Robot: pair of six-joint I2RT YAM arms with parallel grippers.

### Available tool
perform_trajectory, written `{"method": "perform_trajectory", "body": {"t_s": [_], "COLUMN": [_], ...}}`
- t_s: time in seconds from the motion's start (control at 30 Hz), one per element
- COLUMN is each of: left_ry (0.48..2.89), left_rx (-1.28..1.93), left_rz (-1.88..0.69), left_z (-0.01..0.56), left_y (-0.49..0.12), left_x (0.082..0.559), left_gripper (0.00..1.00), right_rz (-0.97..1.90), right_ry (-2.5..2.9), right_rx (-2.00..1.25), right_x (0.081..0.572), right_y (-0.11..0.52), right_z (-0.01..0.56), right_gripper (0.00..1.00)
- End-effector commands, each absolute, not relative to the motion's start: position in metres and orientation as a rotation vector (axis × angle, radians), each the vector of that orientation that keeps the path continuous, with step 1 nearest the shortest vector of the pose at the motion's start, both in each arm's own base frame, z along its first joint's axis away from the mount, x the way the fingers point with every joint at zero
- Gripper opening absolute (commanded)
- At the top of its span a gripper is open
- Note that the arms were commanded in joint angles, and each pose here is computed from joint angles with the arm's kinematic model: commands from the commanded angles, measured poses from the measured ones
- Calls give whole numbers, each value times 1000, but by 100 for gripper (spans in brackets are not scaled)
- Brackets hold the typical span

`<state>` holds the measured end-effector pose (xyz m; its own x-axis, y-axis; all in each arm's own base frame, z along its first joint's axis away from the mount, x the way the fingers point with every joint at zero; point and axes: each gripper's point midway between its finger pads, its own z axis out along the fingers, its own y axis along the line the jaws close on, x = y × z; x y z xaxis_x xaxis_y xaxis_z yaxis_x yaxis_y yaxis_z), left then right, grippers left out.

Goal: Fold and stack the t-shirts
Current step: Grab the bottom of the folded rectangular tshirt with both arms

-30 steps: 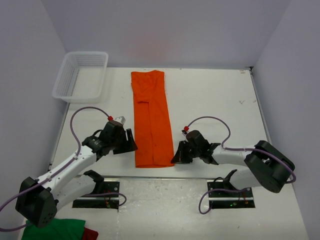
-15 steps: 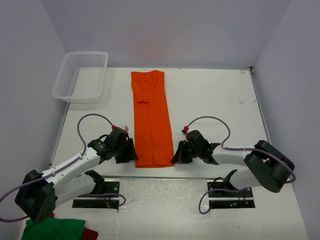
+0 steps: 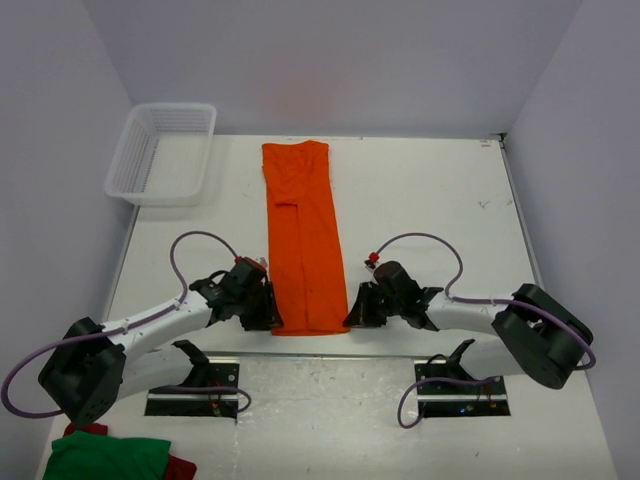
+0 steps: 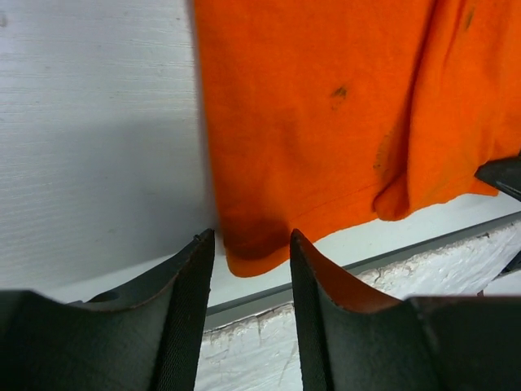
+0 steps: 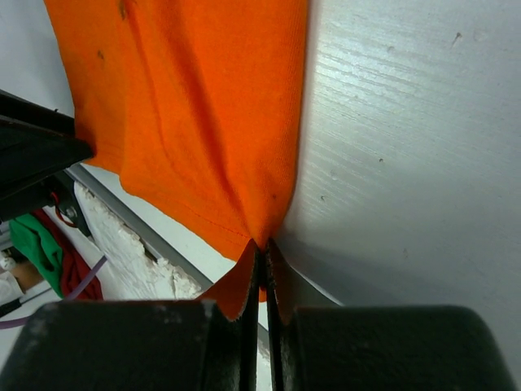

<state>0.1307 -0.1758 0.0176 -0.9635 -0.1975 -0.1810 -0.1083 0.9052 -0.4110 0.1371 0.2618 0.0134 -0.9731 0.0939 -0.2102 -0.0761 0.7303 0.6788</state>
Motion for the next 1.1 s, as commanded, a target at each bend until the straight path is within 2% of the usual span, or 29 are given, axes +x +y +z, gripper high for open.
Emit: {"method": "perform_trajectory", "body": {"t_s": [0.0, 0.17, 0.23, 0.63, 1.07], "left_ry": [2856, 2866, 2868, 2850, 2869], "left_rx": [-236, -239, -229, -268, -255], "left_rz": [-644, -671, -701, -716, -732], "left_z": [15, 10, 11, 23, 17], "left_y": [-184, -187, -189, -176, -173], "left_x": [127, 122, 120, 96, 85], "left_gripper": [43, 32, 1, 0, 0], "right_rz": [1057, 1051, 1046, 882, 923], "right_ry": [2685, 2695, 2706, 2714, 2706], "right_rx": [5, 4, 3, -70, -115], "right_x": [140, 139, 139, 134, 112], "right_y": [259, 259, 259, 244, 245], "right_z": [12, 9, 6, 13, 22], "right_gripper": [0, 0, 0, 0, 0]}}
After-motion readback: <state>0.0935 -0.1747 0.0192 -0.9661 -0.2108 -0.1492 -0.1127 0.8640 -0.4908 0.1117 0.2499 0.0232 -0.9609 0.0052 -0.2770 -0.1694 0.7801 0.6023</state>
